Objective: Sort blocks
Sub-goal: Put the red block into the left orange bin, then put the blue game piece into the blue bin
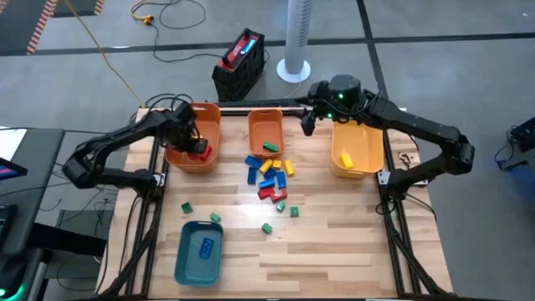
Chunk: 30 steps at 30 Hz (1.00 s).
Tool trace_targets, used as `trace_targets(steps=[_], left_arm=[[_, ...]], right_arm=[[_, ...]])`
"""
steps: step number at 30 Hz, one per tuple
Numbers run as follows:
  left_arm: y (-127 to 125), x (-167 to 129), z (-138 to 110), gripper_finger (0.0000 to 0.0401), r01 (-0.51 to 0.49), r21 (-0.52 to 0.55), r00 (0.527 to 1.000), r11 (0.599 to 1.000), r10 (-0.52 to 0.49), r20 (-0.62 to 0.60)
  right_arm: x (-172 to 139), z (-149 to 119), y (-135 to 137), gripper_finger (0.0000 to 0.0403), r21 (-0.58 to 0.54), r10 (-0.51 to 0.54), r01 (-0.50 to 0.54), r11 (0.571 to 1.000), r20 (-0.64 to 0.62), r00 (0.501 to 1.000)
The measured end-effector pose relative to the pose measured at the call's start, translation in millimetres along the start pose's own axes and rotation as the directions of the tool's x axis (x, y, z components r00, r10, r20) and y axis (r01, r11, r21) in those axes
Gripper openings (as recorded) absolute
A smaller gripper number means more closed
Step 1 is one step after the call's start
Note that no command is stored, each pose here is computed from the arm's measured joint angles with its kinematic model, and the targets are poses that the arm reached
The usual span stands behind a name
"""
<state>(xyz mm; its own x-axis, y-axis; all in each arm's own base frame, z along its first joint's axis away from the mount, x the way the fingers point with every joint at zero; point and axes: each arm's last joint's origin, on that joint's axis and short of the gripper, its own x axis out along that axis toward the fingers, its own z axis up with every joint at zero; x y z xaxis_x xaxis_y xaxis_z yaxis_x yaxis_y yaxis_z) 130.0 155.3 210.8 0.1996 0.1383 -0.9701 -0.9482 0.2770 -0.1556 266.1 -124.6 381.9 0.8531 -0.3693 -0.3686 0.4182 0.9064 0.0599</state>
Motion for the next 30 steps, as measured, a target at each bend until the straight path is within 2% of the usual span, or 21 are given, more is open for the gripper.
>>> trace_targets(steps=[6,9,12,15,20,25,28,30], left_arm=[[-2,-1,1,0.0260,0.010,0.010,1.000,1.000,-0.011,0.013],[-5,-11,6,0.0288,0.010,0.030,0.998,1.000,-0.012,0.060],[-15,-30,16,0.0287,0.027,0.111,0.991,0.993,-0.042,0.129],[-37,-54,22,0.0274,0.063,0.228,0.974,0.972,-0.109,0.196],[-90,-73,26,0.0248,0.168,0.360,0.959,0.918,-0.236,0.154],[-158,-67,14,0.0236,0.227,0.479,0.961,0.848,-0.276,0.032],[-192,-57,6,0.0235,0.239,0.468,0.965,0.851,-0.263,-0.016],[-208,-46,4,0.0235,0.233,0.428,0.970,0.873,-0.240,-0.039]], right_arm=[[0,-3,1,0.0233,-0.001,0.002,-0.002,1.000,-0.027,1.000],[0,-3,0,0.0233,0.000,0.000,0.000,1.000,-0.036,0.999],[0,-4,0,0.0233,-0.002,0.000,0.000,1.000,-0.036,0.999],[0,-4,-2,0.0233,-0.005,-0.007,0.007,1.000,-0.037,0.999],[4,-6,-11,0.0233,0.007,-0.033,0.034,0.999,-0.057,0.998],[6,-6,-17,0.0233,0.016,-0.030,0.031,0.999,-0.058,0.998],[6,-6,-17,0.0233,0.017,-0.031,0.032,0.999,-0.058,0.998],[6,-6,-17,0.0233,0.017,-0.030,0.031,0.999,-0.059,0.998]])
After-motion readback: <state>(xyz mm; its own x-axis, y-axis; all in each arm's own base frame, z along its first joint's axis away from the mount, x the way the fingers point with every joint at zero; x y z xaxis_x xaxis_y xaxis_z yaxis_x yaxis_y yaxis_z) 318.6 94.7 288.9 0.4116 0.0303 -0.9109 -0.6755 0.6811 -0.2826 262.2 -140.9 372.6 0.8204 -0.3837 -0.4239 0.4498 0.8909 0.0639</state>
